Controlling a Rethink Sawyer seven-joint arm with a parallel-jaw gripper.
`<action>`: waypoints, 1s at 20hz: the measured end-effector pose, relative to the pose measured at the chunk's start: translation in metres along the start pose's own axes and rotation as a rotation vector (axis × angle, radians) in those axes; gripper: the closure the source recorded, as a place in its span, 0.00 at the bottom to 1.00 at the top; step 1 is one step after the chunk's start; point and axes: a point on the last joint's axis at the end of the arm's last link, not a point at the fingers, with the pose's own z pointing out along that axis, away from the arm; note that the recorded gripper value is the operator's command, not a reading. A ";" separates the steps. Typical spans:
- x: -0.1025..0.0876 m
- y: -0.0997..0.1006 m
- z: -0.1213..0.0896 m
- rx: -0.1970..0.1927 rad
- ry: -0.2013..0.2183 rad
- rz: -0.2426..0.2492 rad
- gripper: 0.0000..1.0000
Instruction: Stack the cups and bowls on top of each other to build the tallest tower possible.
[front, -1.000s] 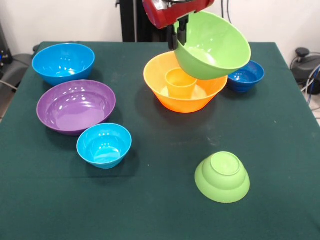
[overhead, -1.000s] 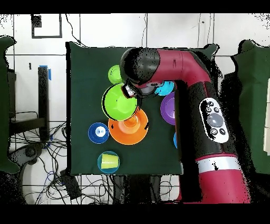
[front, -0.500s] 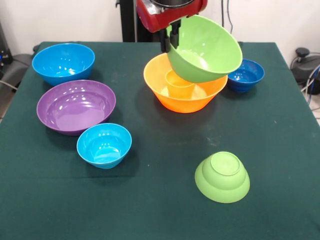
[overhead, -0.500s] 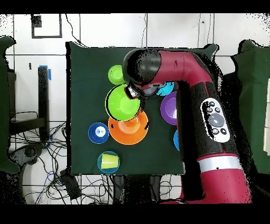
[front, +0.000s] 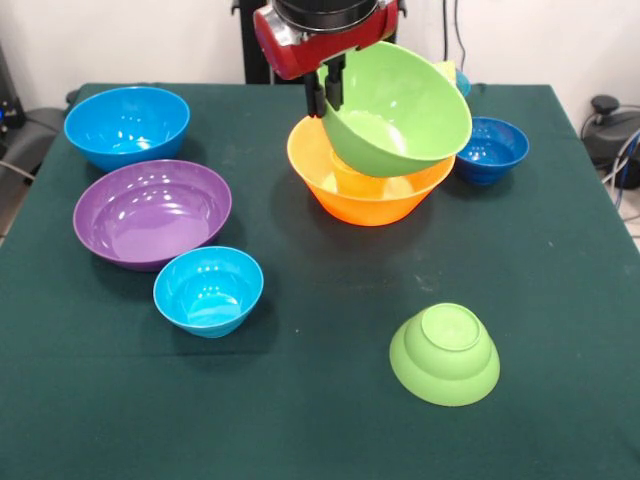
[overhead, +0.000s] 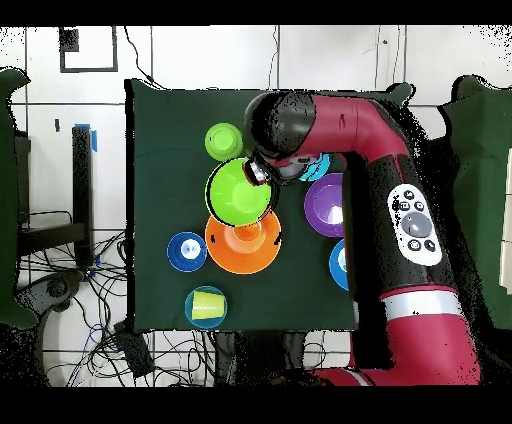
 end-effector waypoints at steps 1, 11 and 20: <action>-0.001 -0.001 0.001 -0.001 0.000 0.001 1.00; -0.001 -0.003 0.006 -0.002 0.010 0.000 1.00; 0.006 -0.001 0.005 -0.020 0.058 0.000 1.00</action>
